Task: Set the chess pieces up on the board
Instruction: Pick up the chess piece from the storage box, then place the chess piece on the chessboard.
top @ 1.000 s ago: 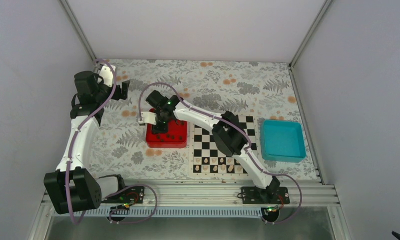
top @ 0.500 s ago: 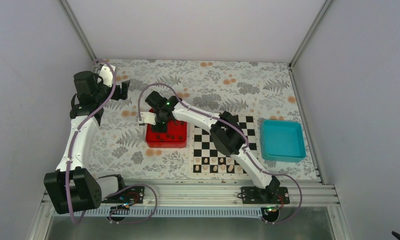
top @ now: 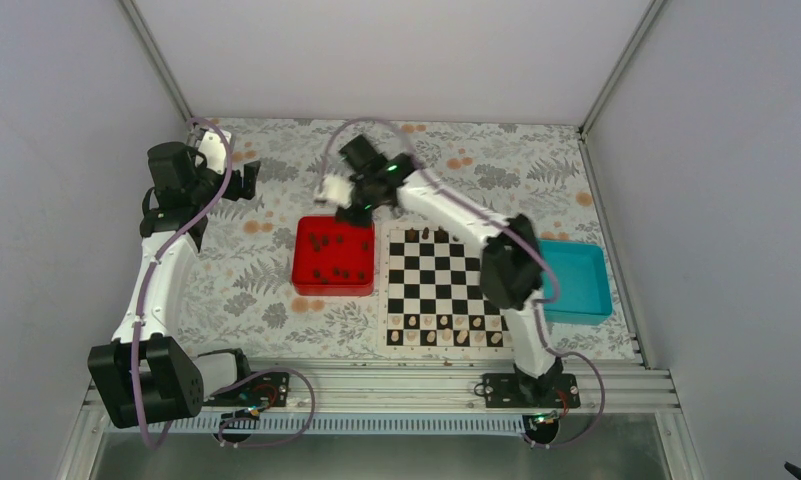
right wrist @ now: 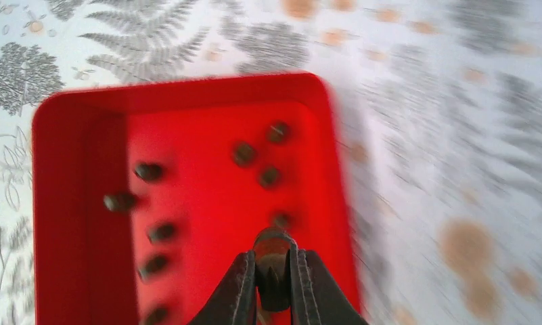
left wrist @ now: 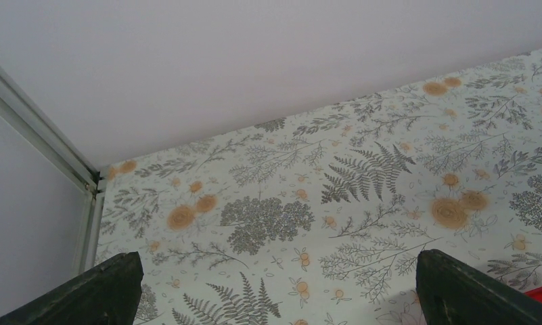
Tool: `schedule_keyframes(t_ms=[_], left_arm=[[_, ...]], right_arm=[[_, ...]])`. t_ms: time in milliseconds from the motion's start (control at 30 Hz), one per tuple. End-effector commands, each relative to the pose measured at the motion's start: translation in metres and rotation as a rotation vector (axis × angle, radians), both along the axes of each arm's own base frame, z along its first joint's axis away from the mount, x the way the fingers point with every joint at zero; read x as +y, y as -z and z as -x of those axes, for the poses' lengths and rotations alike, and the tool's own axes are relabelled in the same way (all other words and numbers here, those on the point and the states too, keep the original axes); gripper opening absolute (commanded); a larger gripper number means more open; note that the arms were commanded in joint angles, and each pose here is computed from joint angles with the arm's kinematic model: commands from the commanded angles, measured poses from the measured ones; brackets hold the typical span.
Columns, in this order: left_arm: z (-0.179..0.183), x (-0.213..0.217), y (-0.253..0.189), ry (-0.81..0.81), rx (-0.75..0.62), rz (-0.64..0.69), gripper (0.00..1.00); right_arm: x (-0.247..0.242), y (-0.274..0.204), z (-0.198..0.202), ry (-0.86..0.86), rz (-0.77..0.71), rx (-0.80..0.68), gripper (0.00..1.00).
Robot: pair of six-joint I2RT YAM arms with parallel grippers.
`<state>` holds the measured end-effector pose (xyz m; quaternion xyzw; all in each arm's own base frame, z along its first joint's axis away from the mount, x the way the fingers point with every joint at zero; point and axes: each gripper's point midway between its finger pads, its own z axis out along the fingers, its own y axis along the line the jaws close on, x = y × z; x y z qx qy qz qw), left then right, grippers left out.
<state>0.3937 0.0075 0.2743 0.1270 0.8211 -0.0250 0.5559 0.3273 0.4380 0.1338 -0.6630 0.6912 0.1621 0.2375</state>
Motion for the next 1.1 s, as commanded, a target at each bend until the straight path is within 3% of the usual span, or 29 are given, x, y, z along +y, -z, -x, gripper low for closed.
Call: schedule_keyframes(t_ms=[0, 233, 433, 700, 1067], left_arm=[[0.003, -0.002, -0.007, 0.017, -0.025, 0.000, 1.00], [0.004, -0.002, -0.007, 0.015, -0.024, 0.002, 1.00], [0.004, -0.002, -0.008, 0.018, -0.026, 0.004, 1.00], [0.004, -0.003, -0.009, 0.019, -0.024, 0.005, 1.00], [0.004, -0.003, -0.008, 0.022, -0.020, 0.007, 1.00]], right_arm=[[-0.089, -0.074, -0.046, 0.197, -0.081, -0.085, 0.04], [-0.240, -0.084, -0.079, 0.497, -0.089, -0.114, 0.04], [-0.330, -0.041, -0.074, 0.662, -0.033, -0.074, 0.04], [-0.372, 0.028, -0.062, 0.747, 0.060, 0.032, 0.05], [-0.380, 0.091, -0.050, 0.762, 0.146, 0.157, 0.05]])
